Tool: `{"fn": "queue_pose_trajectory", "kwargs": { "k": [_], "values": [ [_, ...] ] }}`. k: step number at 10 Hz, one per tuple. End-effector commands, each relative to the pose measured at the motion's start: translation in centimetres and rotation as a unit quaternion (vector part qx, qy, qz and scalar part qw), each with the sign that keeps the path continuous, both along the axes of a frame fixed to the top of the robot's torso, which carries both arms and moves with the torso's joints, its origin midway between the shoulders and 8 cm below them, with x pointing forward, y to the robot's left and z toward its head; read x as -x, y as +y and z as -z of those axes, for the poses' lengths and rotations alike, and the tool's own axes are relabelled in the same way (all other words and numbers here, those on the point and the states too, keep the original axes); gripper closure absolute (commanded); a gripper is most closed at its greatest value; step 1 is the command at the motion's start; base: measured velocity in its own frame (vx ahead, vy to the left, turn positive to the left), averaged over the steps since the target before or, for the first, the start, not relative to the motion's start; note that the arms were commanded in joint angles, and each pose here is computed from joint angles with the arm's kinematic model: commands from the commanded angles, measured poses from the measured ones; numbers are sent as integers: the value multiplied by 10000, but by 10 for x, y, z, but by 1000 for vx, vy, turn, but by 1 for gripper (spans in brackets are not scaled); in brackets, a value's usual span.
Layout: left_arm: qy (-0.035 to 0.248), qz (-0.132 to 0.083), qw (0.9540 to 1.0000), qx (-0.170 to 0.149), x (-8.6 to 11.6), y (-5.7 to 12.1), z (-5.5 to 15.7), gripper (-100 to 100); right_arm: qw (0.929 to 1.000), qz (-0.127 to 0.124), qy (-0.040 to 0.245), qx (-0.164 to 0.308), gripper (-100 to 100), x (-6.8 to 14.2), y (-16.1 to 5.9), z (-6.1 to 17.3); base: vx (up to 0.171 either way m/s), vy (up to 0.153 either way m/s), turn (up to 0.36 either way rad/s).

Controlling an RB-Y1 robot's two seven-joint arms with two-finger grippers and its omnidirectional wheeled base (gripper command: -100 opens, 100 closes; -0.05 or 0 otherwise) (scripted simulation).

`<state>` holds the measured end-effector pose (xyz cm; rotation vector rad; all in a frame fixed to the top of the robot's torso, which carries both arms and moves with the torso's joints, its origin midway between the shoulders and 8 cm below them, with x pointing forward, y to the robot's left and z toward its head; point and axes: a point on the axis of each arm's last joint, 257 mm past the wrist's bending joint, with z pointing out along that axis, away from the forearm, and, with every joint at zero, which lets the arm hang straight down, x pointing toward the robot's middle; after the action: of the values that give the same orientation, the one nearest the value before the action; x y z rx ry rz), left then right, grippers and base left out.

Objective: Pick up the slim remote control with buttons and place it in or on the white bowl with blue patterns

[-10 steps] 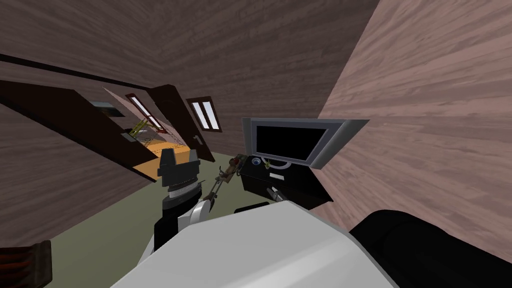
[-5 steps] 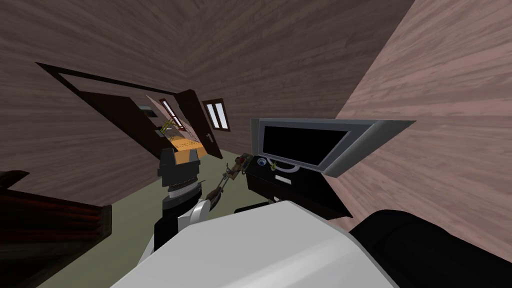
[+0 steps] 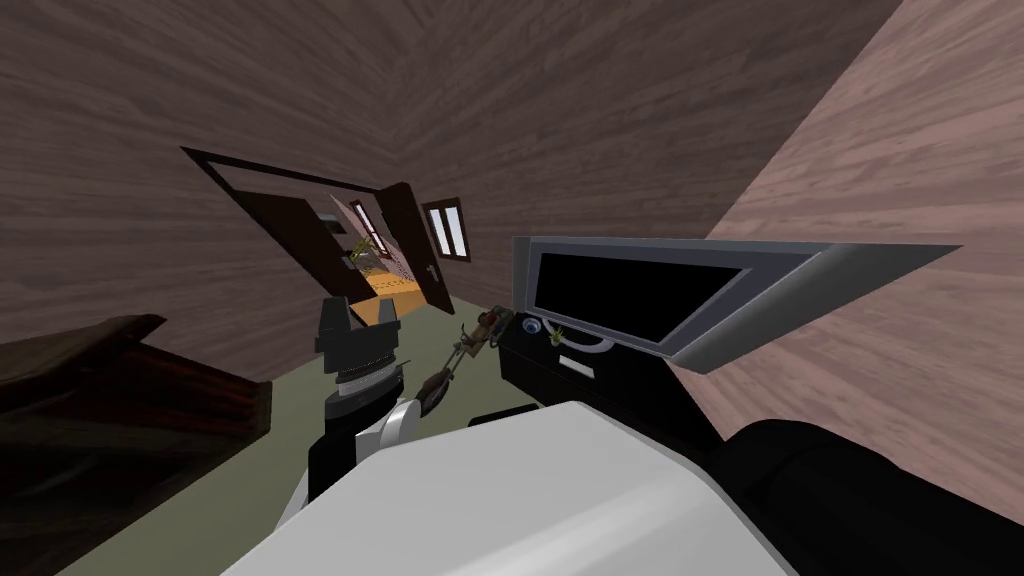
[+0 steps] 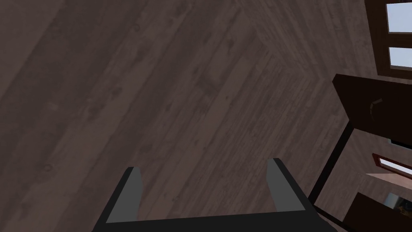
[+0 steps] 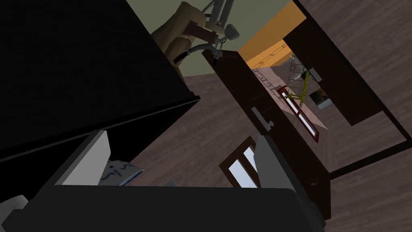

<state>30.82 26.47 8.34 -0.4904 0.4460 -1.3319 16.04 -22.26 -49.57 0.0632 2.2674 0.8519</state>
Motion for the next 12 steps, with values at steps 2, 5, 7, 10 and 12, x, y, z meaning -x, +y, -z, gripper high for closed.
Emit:
{"fn": "queue_pose_trajectory", "kwargs": {
  "k": [2, 5, 7, 10, 12],
  "values": [
    [0, 1, 10000, 0, 0, 0, 0, 0, 9992, -147, 279, 231, -100, 24, -16, 21, 17, 9, 198],
    [0, 0, 10000, 0, 0, 0, 0, 0, 9944, -440, 711, 650, -100, 60, -44, 46, 28, 8, 219],
    [0, 1, 10000, 0, 0, 0, 0, 0, 9885, -531, 1045, 952, -100, 88, -70, 62, 41, -2, 288],
    [0, 1, 10000, 0, 0, 0, 0, 0, 9676, -842, 1706, 1662, -100, 144, -136, 82, 42, -9, 380],
    [1, -1, 10000, -1, 0, 0, 0, 0, 9657, -818, 1773, 1712, -100, 149, -142, 84, 23, -11, 4]
  ]
}}
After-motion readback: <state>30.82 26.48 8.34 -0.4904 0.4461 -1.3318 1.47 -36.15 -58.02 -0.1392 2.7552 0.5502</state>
